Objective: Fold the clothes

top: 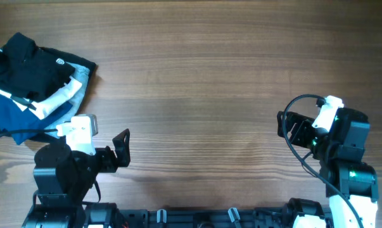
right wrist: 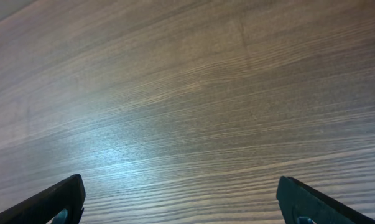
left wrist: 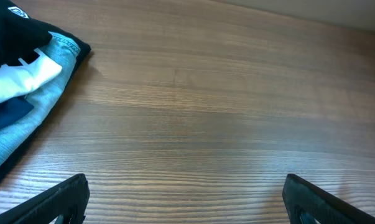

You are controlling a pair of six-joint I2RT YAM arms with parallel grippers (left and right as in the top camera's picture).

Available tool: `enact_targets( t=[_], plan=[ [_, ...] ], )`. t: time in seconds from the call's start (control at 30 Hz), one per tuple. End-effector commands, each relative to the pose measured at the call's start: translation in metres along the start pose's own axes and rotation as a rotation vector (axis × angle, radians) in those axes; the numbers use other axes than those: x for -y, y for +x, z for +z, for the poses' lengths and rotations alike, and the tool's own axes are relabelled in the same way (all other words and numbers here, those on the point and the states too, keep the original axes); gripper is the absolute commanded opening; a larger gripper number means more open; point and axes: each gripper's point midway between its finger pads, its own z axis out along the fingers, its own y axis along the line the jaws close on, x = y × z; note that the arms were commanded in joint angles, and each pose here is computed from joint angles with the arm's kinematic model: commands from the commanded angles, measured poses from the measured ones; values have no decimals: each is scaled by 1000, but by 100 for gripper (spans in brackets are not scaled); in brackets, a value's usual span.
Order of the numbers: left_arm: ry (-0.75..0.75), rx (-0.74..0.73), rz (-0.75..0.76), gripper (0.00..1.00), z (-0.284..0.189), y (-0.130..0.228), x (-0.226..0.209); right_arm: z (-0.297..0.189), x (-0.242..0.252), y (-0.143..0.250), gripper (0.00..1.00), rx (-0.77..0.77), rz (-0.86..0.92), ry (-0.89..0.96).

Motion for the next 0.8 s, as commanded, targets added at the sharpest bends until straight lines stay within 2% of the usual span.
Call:
enact_targets(
  t=[0.0,0.27,0.37,0.5,0.53,0.77],
  plan=[
    [6,-1,-7,100,0,1,1,-9,-2,-4,100,50,-26,-1],
    [6,-1,-7,100,0,1,1,-36,-11,-15,100,174,-59,-27],
    [6,-1,-7,100,0,1,1,-47,-15,-21,100,246,-165,-24],
    [5,-1,-7,100,0,2,1,-55,-37,-25,100,405,-404,-84],
    [5,-1,-7,100,1,2,1,-59,-44,-29,100,505,-458,-110],
    [6,-1,-7,100,0,1,1,-63,-55,-36,100,808,-527,-172]
  ],
)
